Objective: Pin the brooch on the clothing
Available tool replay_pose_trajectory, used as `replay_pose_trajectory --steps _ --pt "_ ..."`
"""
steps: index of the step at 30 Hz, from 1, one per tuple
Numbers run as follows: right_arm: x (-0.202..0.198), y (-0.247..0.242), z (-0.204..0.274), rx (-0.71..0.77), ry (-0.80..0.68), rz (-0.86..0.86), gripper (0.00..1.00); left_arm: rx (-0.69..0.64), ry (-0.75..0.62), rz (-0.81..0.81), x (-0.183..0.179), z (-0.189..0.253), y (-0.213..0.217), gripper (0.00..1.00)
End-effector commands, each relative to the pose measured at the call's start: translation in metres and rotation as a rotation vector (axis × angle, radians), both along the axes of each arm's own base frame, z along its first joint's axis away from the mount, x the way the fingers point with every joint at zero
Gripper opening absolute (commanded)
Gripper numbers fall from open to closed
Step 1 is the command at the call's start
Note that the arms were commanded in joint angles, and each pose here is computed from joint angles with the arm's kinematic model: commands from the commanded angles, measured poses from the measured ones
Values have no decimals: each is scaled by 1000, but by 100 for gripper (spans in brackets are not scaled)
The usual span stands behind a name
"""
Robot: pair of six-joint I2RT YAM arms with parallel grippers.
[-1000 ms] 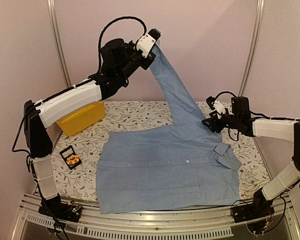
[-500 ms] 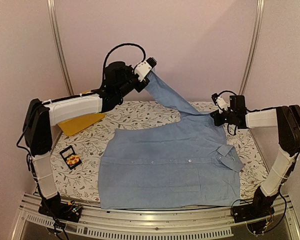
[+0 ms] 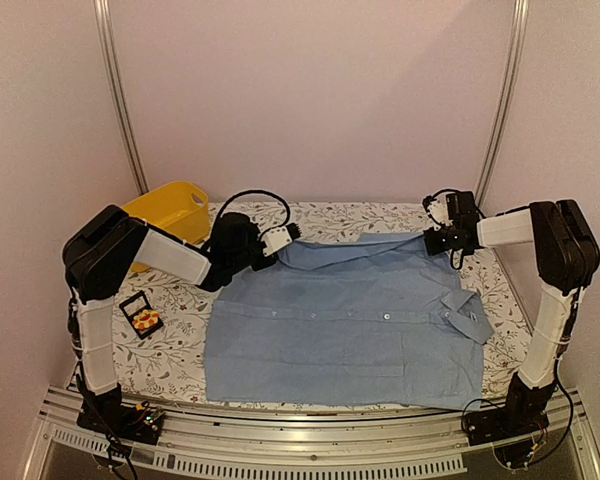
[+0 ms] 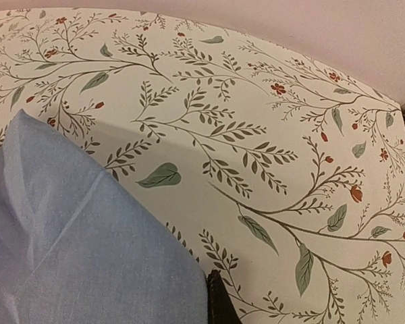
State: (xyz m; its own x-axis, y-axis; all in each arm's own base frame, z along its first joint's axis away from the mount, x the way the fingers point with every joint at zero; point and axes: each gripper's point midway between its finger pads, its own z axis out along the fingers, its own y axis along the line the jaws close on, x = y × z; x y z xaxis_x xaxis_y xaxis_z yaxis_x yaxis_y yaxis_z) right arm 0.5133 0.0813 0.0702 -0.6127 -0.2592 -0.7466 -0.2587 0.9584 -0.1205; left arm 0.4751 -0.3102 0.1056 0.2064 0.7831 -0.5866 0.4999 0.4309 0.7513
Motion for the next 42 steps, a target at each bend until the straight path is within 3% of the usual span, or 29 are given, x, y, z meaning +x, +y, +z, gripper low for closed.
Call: replay_pose_trajectory --steps 1,9,14,18,23,27,30,32,36,39,42 --pt "3 -12 -7 -25 12 -61 0 -62 -145 -55 -15 58 -11 0" --pt "4 -12 -3 -15 3 -61 0 3 -326 -4 -2 108 -10 0" --pt "-4 -13 -10 -20 21 -54 2 80 -162 1 -19 53 -2 0" --pt "-15 -15 -14 -24 40 -55 14 163 3 47 -47 4 16 0" --pt "-37 -22 -19 -44 109 -79 38 315 315 27 -100 -58 22 29" --pt "-60 -37 -7 -69 167 -162 48 448 538 76 -137 -82 49 51" --pt "-80 -46 4 -95 218 -192 54 491 710 95 -162 -80 61 62" --pt "-91 -48 18 -111 242 -190 56 497 798 92 -175 -71 65 63" --pt "-94 -43 50 -75 244 -180 54 343 850 49 -162 -20 48 58" --pt "-66 -1 82 101 133 -60 38 37 727 54 -98 33 22 47" --pt "-41 52 93 277 62 103 20 -226 640 159 -31 55 13 26"
